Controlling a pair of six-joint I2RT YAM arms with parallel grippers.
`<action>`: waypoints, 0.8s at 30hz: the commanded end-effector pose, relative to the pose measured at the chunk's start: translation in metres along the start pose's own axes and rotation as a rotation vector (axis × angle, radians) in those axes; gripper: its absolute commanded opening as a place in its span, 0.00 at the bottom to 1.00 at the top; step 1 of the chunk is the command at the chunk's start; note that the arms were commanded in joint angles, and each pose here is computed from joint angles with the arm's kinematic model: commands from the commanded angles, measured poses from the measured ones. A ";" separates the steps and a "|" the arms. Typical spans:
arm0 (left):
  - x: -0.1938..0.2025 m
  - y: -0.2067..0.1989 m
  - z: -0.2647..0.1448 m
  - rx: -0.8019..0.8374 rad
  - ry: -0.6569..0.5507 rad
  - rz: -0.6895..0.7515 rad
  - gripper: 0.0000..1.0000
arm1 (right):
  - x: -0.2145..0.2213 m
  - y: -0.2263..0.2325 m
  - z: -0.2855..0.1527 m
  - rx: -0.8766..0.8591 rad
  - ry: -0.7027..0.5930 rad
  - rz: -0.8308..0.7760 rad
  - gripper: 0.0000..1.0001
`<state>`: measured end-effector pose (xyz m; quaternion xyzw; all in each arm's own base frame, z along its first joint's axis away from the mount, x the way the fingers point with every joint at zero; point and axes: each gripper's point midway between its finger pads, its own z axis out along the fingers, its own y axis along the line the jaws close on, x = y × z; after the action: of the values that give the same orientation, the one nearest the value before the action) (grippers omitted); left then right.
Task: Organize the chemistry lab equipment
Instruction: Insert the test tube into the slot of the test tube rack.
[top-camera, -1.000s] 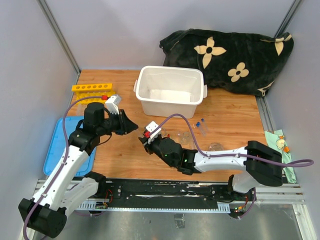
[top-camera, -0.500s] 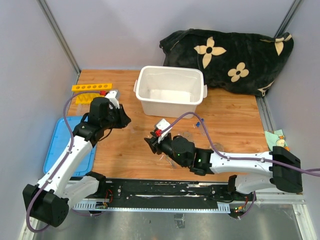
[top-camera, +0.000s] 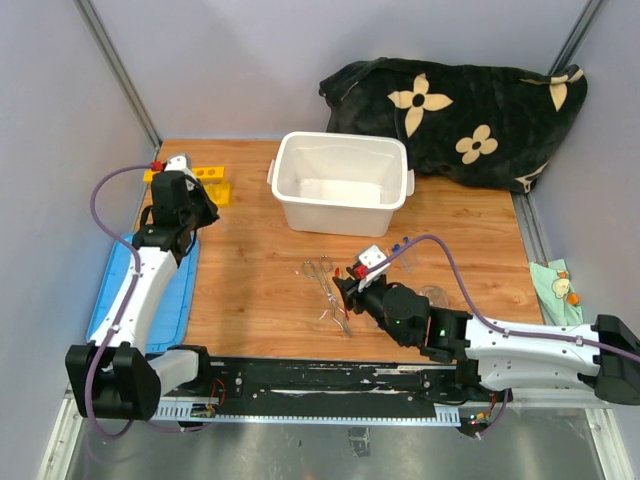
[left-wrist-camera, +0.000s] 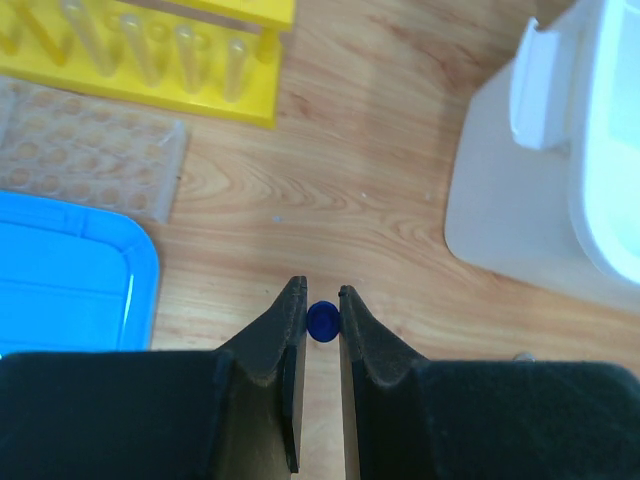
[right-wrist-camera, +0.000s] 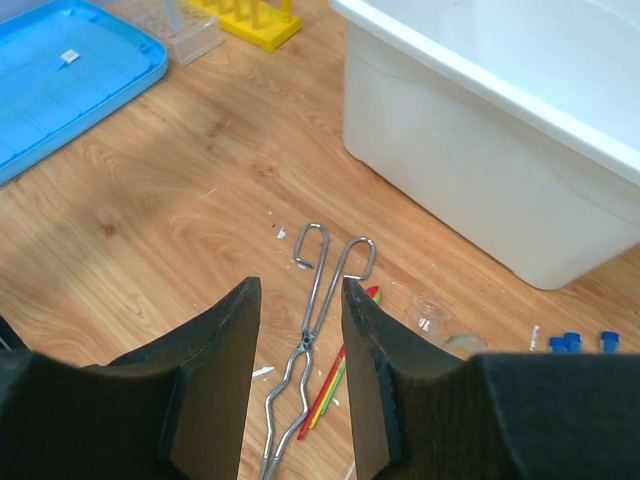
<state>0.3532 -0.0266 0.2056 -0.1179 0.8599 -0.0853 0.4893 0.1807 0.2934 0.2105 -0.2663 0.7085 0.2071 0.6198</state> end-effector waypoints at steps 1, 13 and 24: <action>-0.045 0.015 0.005 -0.087 -0.159 -0.038 0.00 | 0.003 -0.021 -0.011 0.081 0.000 -0.022 0.39; -0.084 0.067 0.036 -0.323 -0.293 -0.082 0.00 | 0.003 -0.055 -0.019 0.163 -0.019 0.008 0.40; -0.067 0.106 0.082 -0.390 -0.259 -0.114 0.00 | 0.007 -0.081 -0.033 0.229 -0.027 0.037 0.40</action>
<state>0.4313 0.0762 0.1853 -0.2480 0.8059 0.0623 0.5340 0.2019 0.2241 0.2230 -0.1939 0.7121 0.1589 0.6558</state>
